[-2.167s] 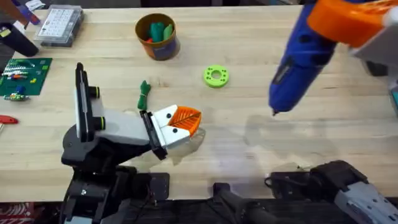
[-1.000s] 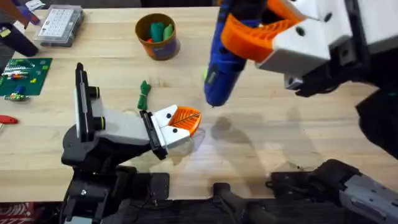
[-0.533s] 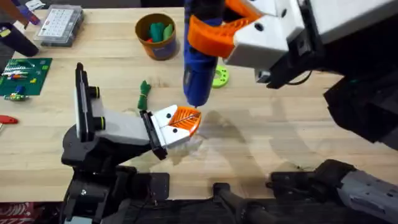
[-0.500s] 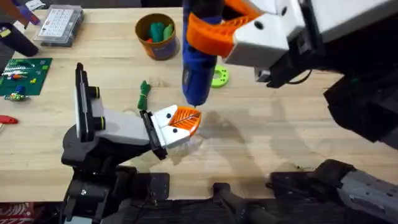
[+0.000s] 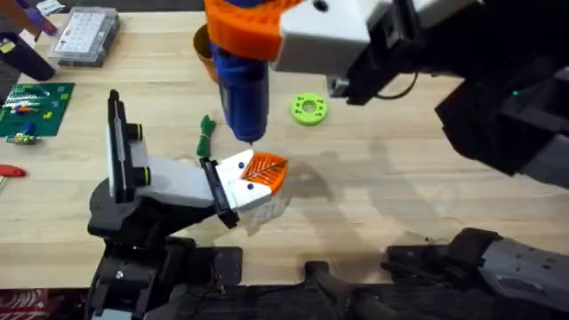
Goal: Pick up the gripper from the table and insert it into the empty holder that is missing its gripper. Then pick up a screw, insert it into the mounting hole, and use the screwdriver to tighten it. Finally, clean up the table by picking up the vegetable and placing it into the bucket.
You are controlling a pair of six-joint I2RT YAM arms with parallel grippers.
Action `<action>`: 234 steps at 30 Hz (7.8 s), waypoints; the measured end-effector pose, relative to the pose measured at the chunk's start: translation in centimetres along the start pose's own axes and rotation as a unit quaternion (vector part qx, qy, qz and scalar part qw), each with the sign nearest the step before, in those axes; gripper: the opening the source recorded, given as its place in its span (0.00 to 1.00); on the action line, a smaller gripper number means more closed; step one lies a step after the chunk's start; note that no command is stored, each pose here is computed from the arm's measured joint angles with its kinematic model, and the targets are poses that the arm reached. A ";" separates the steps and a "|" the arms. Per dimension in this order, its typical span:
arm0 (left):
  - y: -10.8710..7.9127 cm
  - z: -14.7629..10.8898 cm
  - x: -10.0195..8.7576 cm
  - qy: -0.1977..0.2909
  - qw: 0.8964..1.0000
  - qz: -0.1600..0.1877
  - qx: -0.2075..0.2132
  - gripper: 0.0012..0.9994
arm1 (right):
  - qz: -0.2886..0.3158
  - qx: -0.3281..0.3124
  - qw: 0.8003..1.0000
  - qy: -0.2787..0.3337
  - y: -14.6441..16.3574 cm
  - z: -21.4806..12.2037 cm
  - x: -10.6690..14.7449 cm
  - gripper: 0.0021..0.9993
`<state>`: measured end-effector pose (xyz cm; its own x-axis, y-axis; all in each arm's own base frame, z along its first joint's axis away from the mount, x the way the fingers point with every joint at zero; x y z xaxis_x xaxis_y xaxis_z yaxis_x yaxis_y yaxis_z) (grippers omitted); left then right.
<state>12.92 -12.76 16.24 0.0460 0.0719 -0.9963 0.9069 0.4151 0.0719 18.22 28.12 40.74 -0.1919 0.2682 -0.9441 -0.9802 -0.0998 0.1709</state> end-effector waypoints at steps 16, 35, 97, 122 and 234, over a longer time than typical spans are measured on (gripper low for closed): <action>0.0 0.0 0.0 0.000 1.000 0.000 0.000 0.02 | -0.014 -0.050 0.999 0.015 0.0 3.3 0.1 0.02; 0.0 0.0 0.0 0.000 1.000 0.000 0.000 0.02 | -0.015 -0.050 0.998 0.018 -0.2 3.3 0.3 0.02; 0.0 0.0 0.0 0.000 1.000 0.000 0.000 0.02 | 0.010 -0.029 0.999 0.041 -2.1 3.0 3.9 0.02; 0.0 0.0 0.0 0.000 1.000 0.000 0.000 0.02 | 0.030 -0.024 0.998 0.057 -2.3 2.5 5.7 0.02; 0.0 0.0 0.0 0.000 1.000 -0.001 0.002 0.02 | 0.048 -0.017 0.997 0.056 -2.6 2.4 6.5 0.02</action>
<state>12.88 -12.78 16.23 0.0451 0.0714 -0.9964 0.9082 0.4124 0.0707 19.37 32.45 34.81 -0.2763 0.1480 -0.9496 -0.9550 -0.1532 0.2540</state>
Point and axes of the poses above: each hand's point on the last joint's axis, 136 mm out from that joint toward the fingers, its own z axis out along the fingers, its own y axis along the line the jaws close on, x = y × z, the point moved 4 cm from there along -z, back along the fingers, and after that the axes turned 15 degrees about z, right-handed, at the moved point
